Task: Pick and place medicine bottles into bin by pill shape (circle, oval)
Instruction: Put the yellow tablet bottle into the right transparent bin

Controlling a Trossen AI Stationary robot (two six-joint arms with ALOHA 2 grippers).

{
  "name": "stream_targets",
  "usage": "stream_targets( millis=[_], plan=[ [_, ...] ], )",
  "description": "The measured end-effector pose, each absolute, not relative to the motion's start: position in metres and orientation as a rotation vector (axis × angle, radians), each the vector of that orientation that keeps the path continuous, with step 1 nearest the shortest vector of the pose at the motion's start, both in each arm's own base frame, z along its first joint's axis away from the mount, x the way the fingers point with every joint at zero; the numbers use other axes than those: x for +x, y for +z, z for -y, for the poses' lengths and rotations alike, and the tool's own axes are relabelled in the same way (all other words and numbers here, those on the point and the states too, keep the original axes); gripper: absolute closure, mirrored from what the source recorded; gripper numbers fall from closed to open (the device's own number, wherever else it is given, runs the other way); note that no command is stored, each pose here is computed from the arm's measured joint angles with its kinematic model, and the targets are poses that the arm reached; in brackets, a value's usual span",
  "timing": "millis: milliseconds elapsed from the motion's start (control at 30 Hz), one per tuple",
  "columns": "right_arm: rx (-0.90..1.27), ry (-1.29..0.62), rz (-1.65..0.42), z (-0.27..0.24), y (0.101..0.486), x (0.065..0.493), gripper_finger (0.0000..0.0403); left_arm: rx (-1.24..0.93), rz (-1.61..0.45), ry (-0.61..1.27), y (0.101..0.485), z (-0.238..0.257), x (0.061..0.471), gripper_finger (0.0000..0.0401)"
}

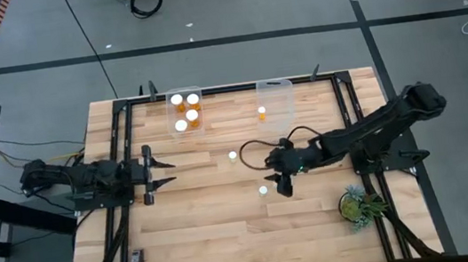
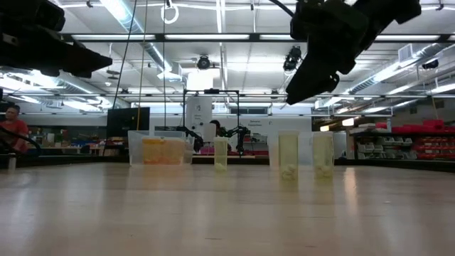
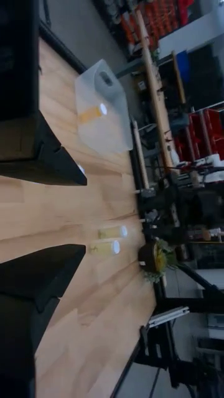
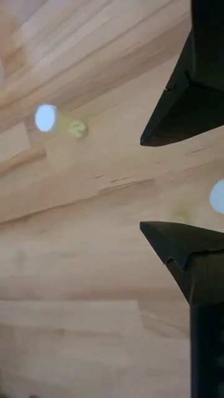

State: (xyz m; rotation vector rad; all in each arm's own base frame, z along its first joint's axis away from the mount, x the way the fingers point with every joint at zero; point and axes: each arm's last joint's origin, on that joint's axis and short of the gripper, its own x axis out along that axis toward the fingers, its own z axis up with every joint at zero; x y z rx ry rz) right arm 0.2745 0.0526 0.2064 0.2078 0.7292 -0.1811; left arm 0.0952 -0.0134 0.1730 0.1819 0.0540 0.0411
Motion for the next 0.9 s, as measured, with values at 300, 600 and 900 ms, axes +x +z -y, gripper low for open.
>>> stream_targets(
  millis=[300, 600, 900],
  plan=[
    [0.202, -0.306, -0.892, -0.075, 0.212, 0.292, 0.0187, 0.194, 0.013, 0.054, 0.179, 0.013, 0.093, 0.0229],
    [0.254, -0.370, -1.038, -0.083, 0.215, 0.317, 0.0161, 0.210, 0.065, 0.080, 0.173, 0.013, 0.096, 0.0230],
    [0.335, -0.429, -1.155, -0.075, 0.211, 0.321, 0.0129, 0.231, 0.051, 0.071, 0.172, 0.013, 0.096, 0.0230]
  ],
)
